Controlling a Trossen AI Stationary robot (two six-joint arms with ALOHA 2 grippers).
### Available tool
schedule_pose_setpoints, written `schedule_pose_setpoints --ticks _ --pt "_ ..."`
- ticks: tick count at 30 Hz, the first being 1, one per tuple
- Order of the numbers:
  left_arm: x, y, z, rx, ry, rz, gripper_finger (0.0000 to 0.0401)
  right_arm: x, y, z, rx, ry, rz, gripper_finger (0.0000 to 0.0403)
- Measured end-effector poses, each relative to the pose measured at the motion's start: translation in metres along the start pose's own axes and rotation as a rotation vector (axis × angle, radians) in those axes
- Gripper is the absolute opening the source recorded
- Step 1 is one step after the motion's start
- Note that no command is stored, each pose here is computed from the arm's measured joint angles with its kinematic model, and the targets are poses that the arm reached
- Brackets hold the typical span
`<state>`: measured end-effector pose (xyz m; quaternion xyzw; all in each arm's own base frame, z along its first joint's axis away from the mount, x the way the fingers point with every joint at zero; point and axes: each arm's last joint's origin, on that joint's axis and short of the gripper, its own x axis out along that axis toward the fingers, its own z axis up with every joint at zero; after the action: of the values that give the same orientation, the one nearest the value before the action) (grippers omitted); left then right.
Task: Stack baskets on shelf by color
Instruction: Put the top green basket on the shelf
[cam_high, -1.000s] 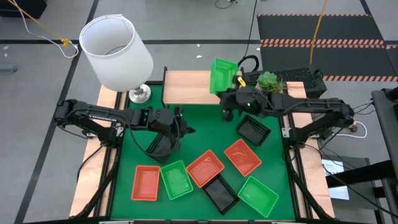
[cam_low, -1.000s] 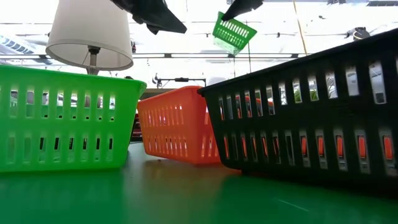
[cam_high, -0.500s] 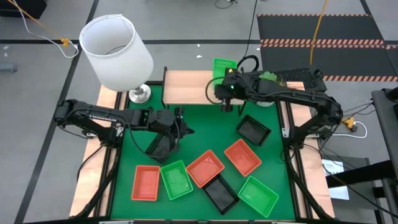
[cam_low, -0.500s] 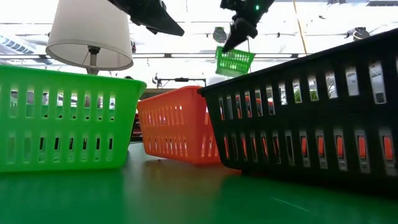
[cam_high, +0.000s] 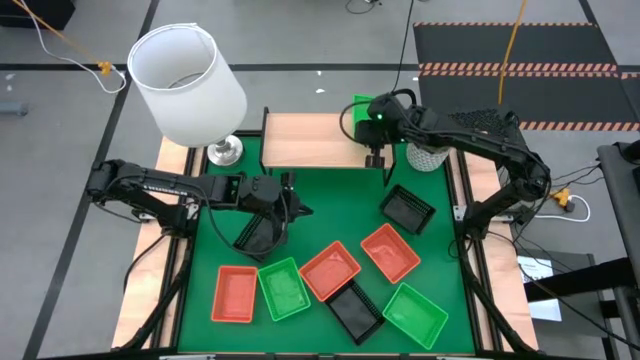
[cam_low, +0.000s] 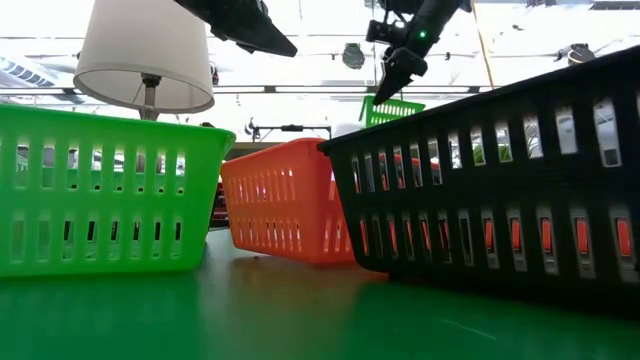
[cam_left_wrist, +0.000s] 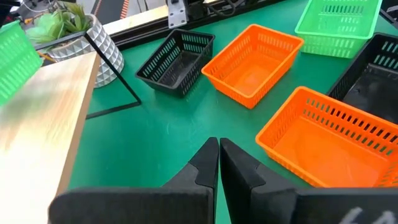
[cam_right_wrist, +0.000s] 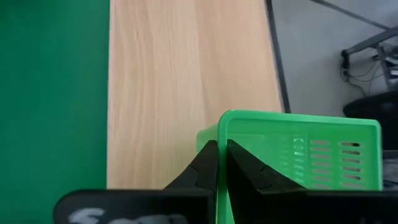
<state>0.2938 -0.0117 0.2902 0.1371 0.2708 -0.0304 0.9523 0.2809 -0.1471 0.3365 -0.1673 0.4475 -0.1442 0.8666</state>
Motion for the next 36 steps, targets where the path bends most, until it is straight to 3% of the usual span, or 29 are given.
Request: schedule_pose_setpoints --ticks 8,25,36 --pt "0.0 0.0 0.001 0.055 -0.008 0.002 0.0019 0.002 -0.007 -0.008 0.079 0.04 -0.004 0.0011" --pt "0.0 0.009 0.004 0.065 -0.054 0.039 0.0019 0.016 0.015 -0.004 0.004 0.081 0.061 0.0013" --pt "0.0 0.01 0.004 0.052 -0.053 0.042 0.0019 0.015 0.016 -0.003 0.013 0.102 0.02 0.0031"
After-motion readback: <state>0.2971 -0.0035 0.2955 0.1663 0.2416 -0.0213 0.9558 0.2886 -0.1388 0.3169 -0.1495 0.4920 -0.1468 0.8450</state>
